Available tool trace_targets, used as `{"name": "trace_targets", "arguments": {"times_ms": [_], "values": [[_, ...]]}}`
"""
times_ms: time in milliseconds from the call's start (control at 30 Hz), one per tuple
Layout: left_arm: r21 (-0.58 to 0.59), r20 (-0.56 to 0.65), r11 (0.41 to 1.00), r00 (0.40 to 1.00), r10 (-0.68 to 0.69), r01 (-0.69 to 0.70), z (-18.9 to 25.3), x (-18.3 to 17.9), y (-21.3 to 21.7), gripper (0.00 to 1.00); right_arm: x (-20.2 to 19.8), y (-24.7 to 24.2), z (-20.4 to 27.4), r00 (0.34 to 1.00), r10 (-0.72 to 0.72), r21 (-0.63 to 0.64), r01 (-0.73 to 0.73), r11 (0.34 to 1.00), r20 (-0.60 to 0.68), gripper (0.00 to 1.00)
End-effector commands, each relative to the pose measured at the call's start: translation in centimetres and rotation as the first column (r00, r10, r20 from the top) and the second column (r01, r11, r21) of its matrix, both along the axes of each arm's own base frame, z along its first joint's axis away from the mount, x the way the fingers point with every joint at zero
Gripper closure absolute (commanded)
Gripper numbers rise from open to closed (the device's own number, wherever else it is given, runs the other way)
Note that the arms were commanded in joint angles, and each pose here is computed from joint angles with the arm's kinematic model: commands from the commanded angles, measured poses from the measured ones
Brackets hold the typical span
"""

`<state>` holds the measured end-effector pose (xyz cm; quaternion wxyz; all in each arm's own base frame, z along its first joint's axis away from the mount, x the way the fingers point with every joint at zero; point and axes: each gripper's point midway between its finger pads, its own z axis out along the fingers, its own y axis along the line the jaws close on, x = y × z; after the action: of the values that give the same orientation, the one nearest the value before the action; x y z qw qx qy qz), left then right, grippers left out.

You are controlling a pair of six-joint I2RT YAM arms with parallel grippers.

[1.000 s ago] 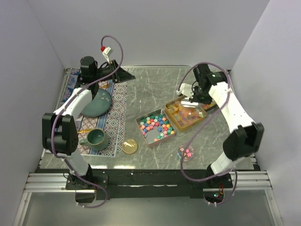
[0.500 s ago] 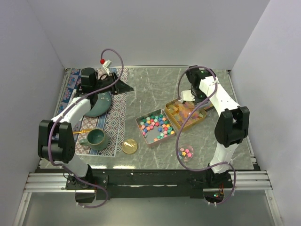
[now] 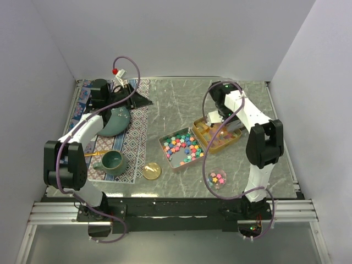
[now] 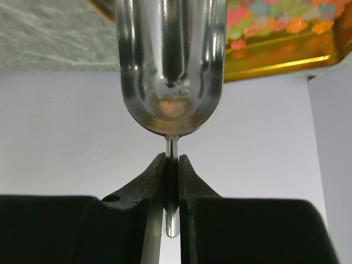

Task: Pack the candies
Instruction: Scoop the fake candies from the storage box.

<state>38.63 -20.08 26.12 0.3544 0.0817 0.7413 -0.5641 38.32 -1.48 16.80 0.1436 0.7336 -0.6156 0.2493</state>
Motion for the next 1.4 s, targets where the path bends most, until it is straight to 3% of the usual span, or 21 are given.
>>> {"name": "trace_targets", "arguments": {"times_ms": [0, 200, 500, 933, 1267, 1367], "values": [[0.016, 0.049, 1.000, 0.999, -0.008, 0.007, 0.7, 0.1, 0.3, 0.67, -0.6, 0.0, -1.6, 0.999, -0.033, -0.050, 0.032, 0.998, -0.018, 1.00], [0.022, 0.037, 1.000, 0.999, -0.003, 0.002, 0.6, 0.5, 0.4, 0.67, -0.6, 0.5, -3.2, 0.999, -0.053, -0.109, 0.053, 0.993, -0.002, 1.00], [0.022, 0.030, 1.000, 1.000, -0.004, 0.004, 0.5, 0.9, 0.3, 0.68, 0.3, 4.5, -4.3, 0.986, -0.161, -0.022, 0.162, 0.986, 0.050, 1.00], [0.009, 0.001, 1.000, 1.000, 0.003, -0.003, 0.0, 1.7, 0.2, 0.68, -0.3, 8.1, -7.0, 0.979, -0.193, 0.070, 0.189, 0.980, 0.060, 1.00], [0.028, -0.019, 1.000, 1.000, 0.008, -0.007, -0.6, 1.9, 0.2, 0.68, 0.0, 11.0, -10.1, 0.940, -0.338, 0.240, 0.318, 0.917, 0.047, 1.00], [0.027, -0.023, 1.000, 1.000, 0.010, -0.009, -0.6, 2.1, 0.2, 0.68, -0.2, 11.7, -10.4, 0.909, -0.417, 0.301, 0.395, 0.868, 0.009, 1.00]]}}
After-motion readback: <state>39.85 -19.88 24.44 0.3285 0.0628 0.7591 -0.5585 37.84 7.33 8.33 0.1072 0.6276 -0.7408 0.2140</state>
